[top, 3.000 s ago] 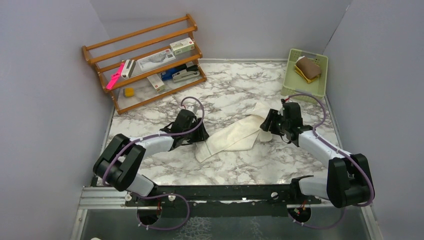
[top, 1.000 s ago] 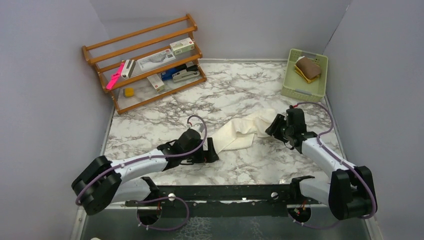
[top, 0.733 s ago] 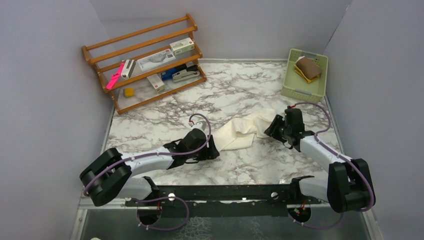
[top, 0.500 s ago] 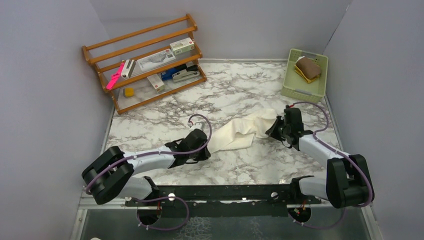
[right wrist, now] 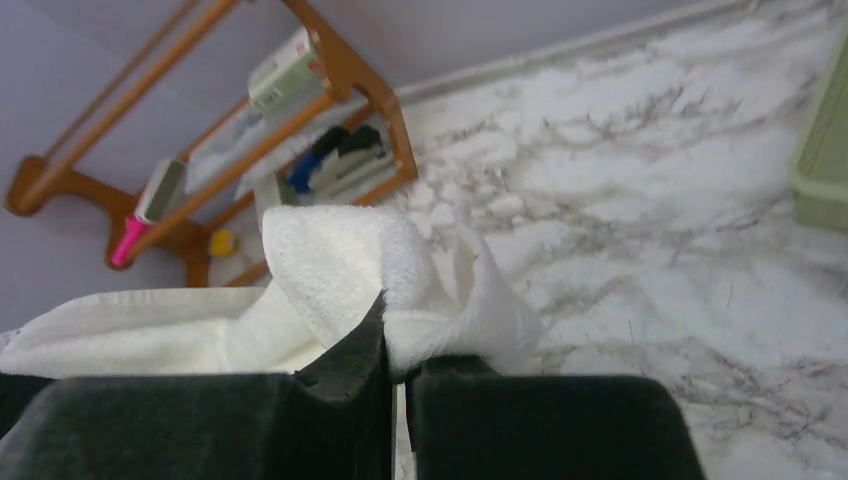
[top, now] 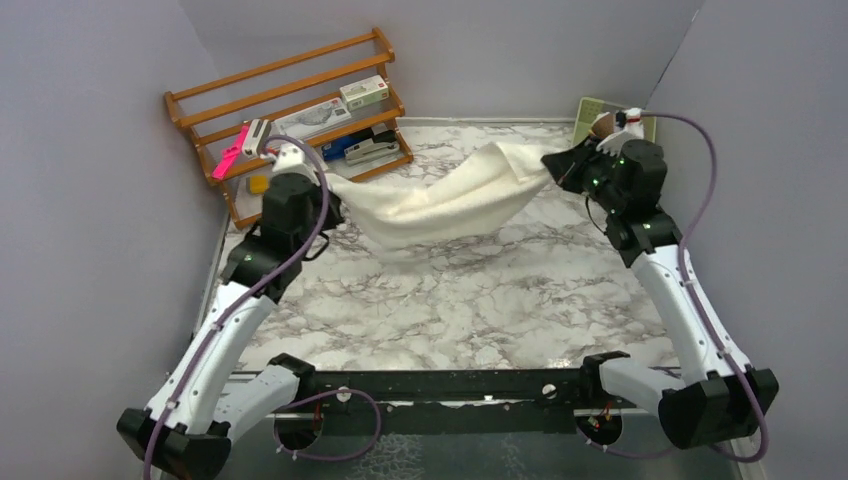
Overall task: Roll the towels
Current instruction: Flatten out the towel at the center of the board.
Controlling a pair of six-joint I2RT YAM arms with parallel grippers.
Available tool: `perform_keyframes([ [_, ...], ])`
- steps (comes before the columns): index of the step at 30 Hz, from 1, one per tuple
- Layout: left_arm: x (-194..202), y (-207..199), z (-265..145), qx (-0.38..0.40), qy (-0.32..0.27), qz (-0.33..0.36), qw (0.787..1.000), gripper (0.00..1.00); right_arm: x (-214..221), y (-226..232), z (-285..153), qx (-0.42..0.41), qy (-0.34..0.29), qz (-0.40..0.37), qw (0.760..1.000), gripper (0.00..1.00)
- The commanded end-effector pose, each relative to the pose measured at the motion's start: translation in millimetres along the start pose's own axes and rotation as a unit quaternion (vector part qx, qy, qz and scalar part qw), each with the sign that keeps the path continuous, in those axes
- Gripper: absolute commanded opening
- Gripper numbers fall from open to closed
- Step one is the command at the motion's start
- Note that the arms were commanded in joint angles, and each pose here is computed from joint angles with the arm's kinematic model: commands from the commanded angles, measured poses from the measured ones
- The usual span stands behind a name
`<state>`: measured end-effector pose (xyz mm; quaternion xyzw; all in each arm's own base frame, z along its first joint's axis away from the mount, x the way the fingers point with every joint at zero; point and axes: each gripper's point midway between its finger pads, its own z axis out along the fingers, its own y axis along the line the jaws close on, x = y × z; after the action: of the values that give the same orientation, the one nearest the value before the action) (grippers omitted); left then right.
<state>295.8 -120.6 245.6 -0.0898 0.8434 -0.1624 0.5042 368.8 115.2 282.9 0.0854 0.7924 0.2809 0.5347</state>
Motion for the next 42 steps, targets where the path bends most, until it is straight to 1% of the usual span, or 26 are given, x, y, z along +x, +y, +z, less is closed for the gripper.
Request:
perform_keyframes([
  [1,-62.3,28.9,-56.7,-0.062,-0.052,0.083,0.993,0.0,-64.7,10.1,-39.4,0.05,-0.1,-0.004,0.994,0.01],
  [3,-76.8,27.4,-75.4,-0.061,-0.07,0.084,0.992,0.0,-71.1,23.5,-53.1,0.023,-0.113,-0.024,0.993,0.01],
  [6,-87.0,28.9,-101.6,-0.062,-0.089,0.073,0.991,0.0,-68.7,46.0,-73.0,-0.026,-0.11,-0.018,0.993,0.01],
  [9,-87.6,25.2,-124.0,-0.041,-0.098,0.055,0.993,0.0,-59.2,57.3,-89.0,-0.048,-0.091,0.015,0.995,0.01],
  [11,-81.1,19.6,-131.3,-0.017,-0.091,0.051,0.994,0.0,-45.4,60.5,-93.9,-0.058,-0.067,0.043,0.995,0.01],
  [13,-62.7,20.1,-121.6,-0.008,-0.062,0.057,0.996,0.0,-27.3,59.3,-89.7,-0.065,-0.037,0.072,0.995,0.01],
  [15,-37.8,26.2,-99.0,-0.018,-0.016,0.07,0.997,0.0,-12.0,52.1,-79.4,-0.06,-0.017,0.099,0.993,0.01],
  [18,-3.0,40.9,-51.4,-0.052,0.051,0.104,0.992,0.0,9.0,32.0,-50.9,-0.035,0.005,0.143,0.989,0.01],
  [20,14.4,53.5,-17.3,-0.082,0.077,0.123,0.986,0.0,24.9,16.2,-24.9,-0.012,0.026,0.18,0.983,0.01],
  [21,23.9,58.1,1.5,-0.089,0.089,0.13,0.984,0.0,33.2,9.0,-11.2,-0.005,0.034,0.197,0.98,0.03],
  [22,35.3,61.7,19.5,-0.086,0.108,0.131,0.982,0.0,43.5,-1.4,4.3,0.007,0.043,0.215,0.976,0.06],
  [23,46.6,65.4,38.3,-0.081,0.131,0.125,0.98,0.0,53.5,-13.5,19.4,0.024,0.048,0.232,0.971,0.12],
  [25,64.4,74.9,72.6,-0.071,0.173,0.103,0.977,0.0,67.8,-38.2,49.4,0.06,0.052,0.244,0.967,0.22],
  [26,69.6,82.9,88.1,-0.073,0.191,0.092,0.975,0.0,68.4,-48.9,63.6,0.078,0.049,0.243,0.966,0.28],
  [28,69.4,102.1,113.9,-0.083,0.214,0.067,0.971,0.0,68.7,-69.4,91.5,0.106,0.054,0.228,0.966,0.51],
  [30,49.1,116.9,133.4,-0.08,0.213,0.037,0.973,0.12,68.0,-85.0,112.8,0.121,0.071,0.215,0.967,0.69],
  [31,36.4,117.8,136.5,-0.074,0.204,0.028,0.976,0.25,62.1,-85.4,117.9,0.117,0.071,0.203,0.97,0.75],
  [32,23.1,116.4,137.0,-0.069,0.19,0.024,0.979,0.44,56.9,-84.1,120.2,0.113,0.069,0.191,0.973,0.79],
  [33,10.8,114.6,135.0,-0.068,0.176,0.025,0.982,0.59,51.7,-81.6,119.5,0.107,0.064,0.18,0.976,0.8],
  [34,0.9,111.2,132.0,-0.064,0.163,0.027,0.984,0.68,48.8,-79.6,117.2,0.098,0.059,0.167,0.979,0.8],
  [35,-4.8,107.0,127.6,-0.057,0.154,0.028,0.986,0.73,48.2,-75.1,113.4,0.083,0.055,0.153,0.983,0.8],
  [37,-5.4,100.0,116.2,-0.043,0.149,0.027,0.987,0.78,52.3,-67.6,102.8,0.056,0.056,0.129,0.988,0.8],
  [39,7.1,96.4,101.9,-0.033,0.154,0.015,0.987,0.79,66.9,-61.9,90.5,0.031,0.073,0.11,0.991,0.8],
  [42,43.8,88.2,79.8,-0.001,0.176,-0.016,0.984,0.79,98.4,-59.2,70.9,0.011,0.11,0.102,0.989,0.8],
])
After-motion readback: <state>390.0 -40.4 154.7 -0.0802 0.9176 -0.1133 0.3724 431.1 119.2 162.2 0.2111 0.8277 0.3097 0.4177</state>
